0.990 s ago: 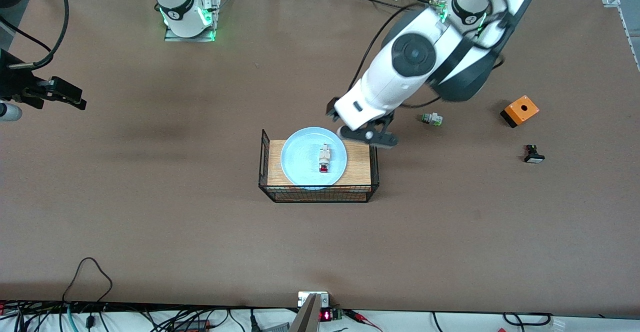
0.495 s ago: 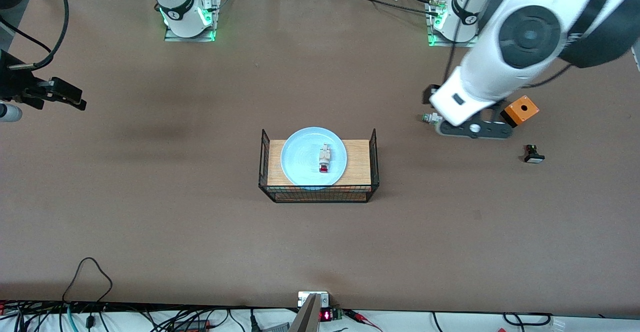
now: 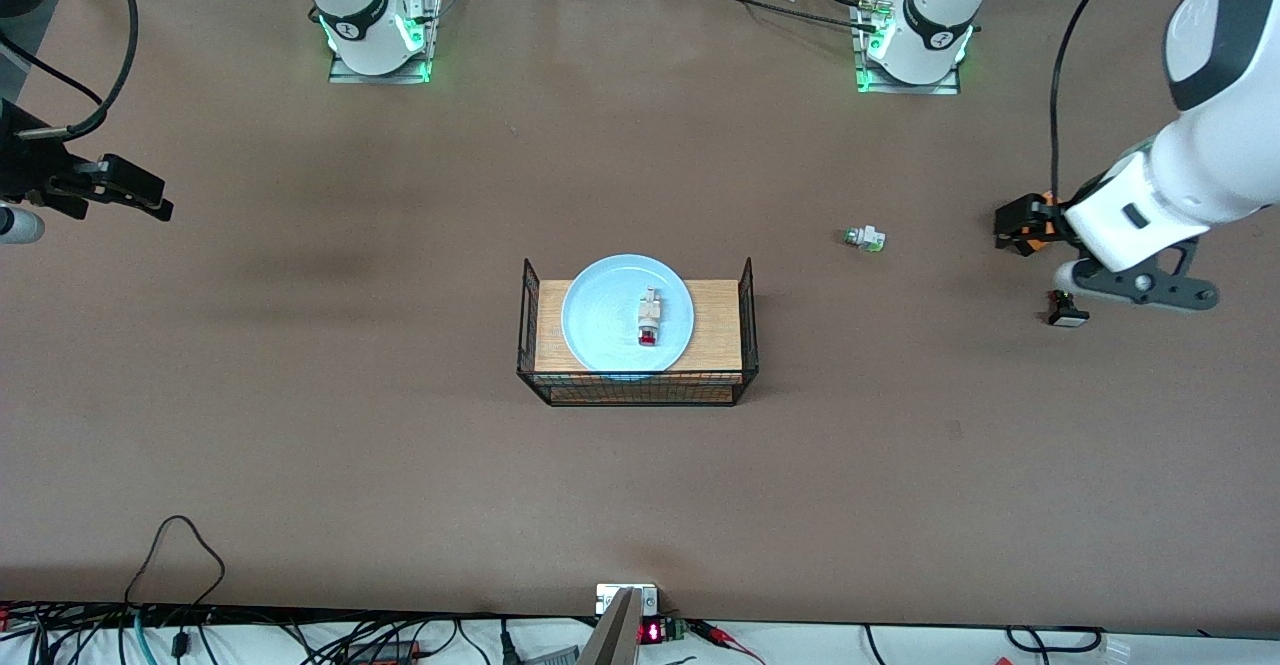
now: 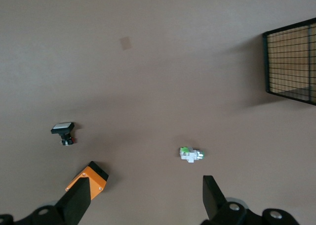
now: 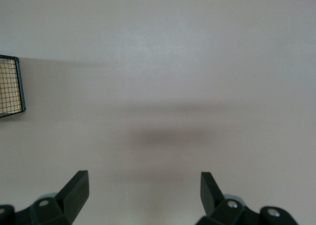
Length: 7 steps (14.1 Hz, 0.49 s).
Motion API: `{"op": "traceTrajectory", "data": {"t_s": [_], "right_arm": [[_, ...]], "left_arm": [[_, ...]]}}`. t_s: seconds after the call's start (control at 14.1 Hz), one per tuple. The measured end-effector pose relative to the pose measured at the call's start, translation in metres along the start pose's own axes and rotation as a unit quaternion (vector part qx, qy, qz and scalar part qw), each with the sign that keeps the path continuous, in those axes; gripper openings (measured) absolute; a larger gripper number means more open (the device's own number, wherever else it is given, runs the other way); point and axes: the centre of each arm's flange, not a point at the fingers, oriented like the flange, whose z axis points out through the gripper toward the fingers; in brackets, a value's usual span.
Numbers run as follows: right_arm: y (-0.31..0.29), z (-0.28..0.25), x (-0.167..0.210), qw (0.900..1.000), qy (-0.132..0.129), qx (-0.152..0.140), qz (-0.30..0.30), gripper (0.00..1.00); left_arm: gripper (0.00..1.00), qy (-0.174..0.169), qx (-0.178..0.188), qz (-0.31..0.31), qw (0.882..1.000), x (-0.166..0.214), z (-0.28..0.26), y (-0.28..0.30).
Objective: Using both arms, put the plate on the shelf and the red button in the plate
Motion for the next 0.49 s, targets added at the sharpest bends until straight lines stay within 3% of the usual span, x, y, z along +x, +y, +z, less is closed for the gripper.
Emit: {"op": "traceTrajectory", "data": {"t_s": [0.49], "right_arm": [[0.0, 0.0, 0.0, 1.0, 0.0, 0.0, 0.0, 1.0]], "left_arm": [[1.0, 0.018, 0.006, -0.018, 1.0, -0.038, 0.001, 0.001]]}}
